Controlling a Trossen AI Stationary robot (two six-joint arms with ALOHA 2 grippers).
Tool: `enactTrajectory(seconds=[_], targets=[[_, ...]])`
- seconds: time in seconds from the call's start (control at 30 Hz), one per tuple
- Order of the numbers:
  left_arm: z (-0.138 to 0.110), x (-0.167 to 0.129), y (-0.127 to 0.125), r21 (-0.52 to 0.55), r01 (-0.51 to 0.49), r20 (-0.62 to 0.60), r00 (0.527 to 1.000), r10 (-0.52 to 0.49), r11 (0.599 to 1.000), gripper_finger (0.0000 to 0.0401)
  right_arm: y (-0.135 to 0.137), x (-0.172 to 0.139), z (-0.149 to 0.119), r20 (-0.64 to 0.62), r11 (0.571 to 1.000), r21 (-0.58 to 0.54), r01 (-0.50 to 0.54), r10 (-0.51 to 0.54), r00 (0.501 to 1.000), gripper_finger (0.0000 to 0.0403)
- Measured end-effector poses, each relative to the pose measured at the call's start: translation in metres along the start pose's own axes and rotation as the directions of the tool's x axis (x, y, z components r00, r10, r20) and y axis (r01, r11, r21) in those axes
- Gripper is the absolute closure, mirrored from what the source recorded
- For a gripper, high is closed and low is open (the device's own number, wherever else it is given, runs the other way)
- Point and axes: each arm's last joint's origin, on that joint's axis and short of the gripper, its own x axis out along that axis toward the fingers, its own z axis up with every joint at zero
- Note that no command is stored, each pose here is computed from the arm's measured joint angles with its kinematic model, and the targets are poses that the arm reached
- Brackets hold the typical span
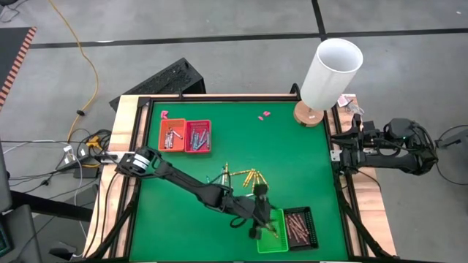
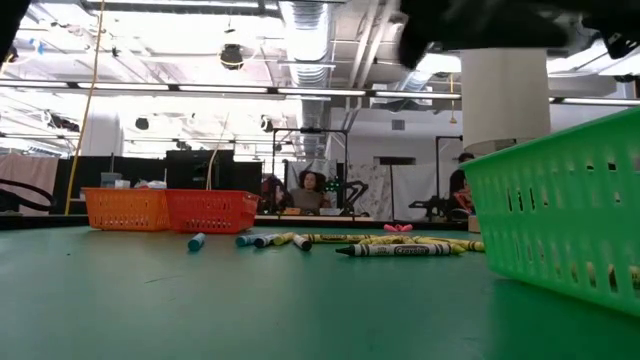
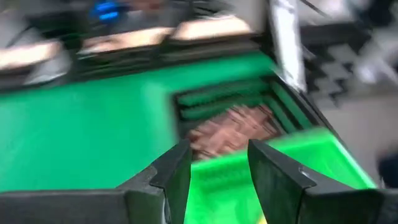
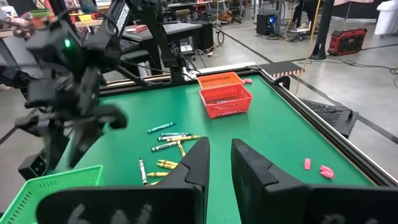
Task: Sort crayons
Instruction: Put the blue crayon into the red bin
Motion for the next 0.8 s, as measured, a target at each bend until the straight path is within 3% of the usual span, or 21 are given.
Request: enactTrajectory(seconds=[0.1,0.2,0.3,0.47,0.6,0.8], targets=[[0.010,-0.012,0.010,-0.166,-0.160,-0.046,0.987,0.154,0.973,0.0252,0.000,0.000,0.000,0.000,1.000,0.000,0.000,0.000,1.000,0.0335],[0.015,-0.029,0.019,-0.293,-0.333,-0.150,0.942,0.300,0.896,0.0256,0.000,0.000,0.000,0.000,1.000,0.000,0.000,0.000,1.000,0.0335],[0.018,-0.052,0.025,-0.335,-0.457,-0.277,0.883,0.378,0.824,0.0264,0.000,0.000,0.000,0.000,1.000,0.000,0.000,0.000,1.000,0.0335],[0.003,-0.086,0.029,-0.335,-0.632,-0.528,0.740,0.416,0.699,0.0274,0.000,0.000,0.000,0.000,1.000,0.000,-0.001,0.001,1.000,0.0335],[-0.011,-0.113,0.020,-0.336,-0.728,-0.631,0.645,0.431,0.598,0.0275,0.000,0.000,0.000,0.000,1.000,0.000,-0.001,0.001,1.000,0.0335],[-0.036,-0.149,0.004,-0.430,-0.797,-0.655,0.599,0.461,0.424,0.0275,0.000,0.000,0.000,0.000,1.000,-0.001,-0.001,0.001,1.000,0.0335]])
